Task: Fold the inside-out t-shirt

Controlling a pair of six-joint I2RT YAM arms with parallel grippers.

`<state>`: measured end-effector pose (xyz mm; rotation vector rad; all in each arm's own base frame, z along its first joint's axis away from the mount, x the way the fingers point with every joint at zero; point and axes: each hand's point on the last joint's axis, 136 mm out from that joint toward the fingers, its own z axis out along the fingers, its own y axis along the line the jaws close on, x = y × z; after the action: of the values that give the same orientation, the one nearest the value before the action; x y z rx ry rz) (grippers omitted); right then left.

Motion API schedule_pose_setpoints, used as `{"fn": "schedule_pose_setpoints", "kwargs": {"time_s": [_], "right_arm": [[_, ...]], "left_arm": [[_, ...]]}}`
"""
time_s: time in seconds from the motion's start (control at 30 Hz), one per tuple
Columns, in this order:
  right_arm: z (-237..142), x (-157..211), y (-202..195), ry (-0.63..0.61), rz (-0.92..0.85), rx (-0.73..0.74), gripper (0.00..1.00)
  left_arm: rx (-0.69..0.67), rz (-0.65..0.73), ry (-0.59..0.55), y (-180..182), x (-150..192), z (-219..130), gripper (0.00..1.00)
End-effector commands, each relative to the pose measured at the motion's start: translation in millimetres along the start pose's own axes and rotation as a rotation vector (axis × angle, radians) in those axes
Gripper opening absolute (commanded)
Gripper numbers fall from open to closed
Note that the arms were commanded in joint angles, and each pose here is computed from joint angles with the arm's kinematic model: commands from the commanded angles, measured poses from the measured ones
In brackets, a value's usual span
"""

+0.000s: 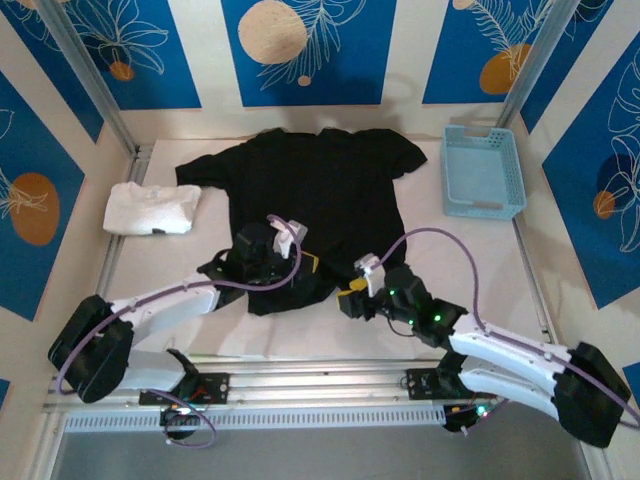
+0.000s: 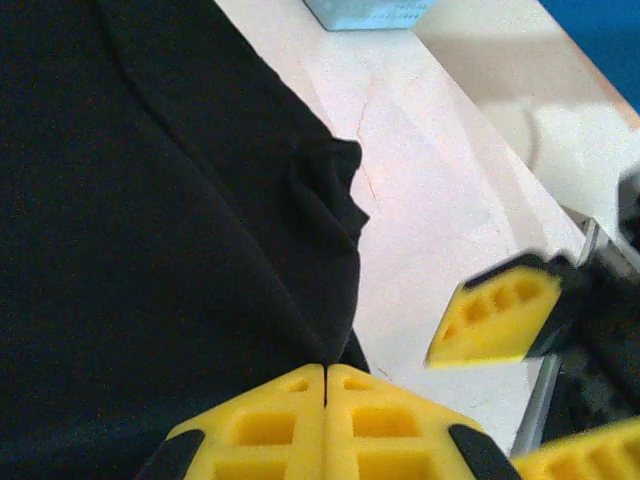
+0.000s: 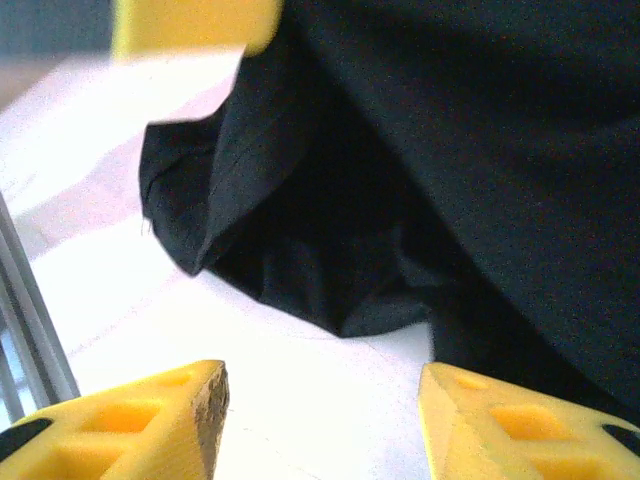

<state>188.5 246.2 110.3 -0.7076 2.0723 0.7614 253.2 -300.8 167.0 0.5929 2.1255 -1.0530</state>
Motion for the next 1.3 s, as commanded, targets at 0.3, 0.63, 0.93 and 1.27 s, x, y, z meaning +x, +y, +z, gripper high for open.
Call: {"fn": "schedule_pose_setpoints", "kwargs": {"time_s": [0.3, 0.63, 0.93, 1.27], "right_arm": [[82.1, -46.8, -9.0, -0.169, -0.428, 0.173, 0.42], [132.7, -50.8, -63.1, -0.089, -0.493, 0.400, 0.34], [138.5, -56.0, -103.5, -0.014, -0.494, 0.570, 0.33], [163.2, -84.0, -126.5, 0.060, -0.536, 0.681, 0.42]], "left_arm": [[-0.030, 0.045, -0.058, -18.5, -63.8, -49.1, 0.00], [0.005, 0.101, -0.148, -41.9, -100.5, -68.2, 0.00], [0.061, 0.081, -0.206, -61.4, -118.7, -82.7, 0.00], [0.179, 0.089, -0.241, -99.5, -147.0, -89.3, 0.00]]}}
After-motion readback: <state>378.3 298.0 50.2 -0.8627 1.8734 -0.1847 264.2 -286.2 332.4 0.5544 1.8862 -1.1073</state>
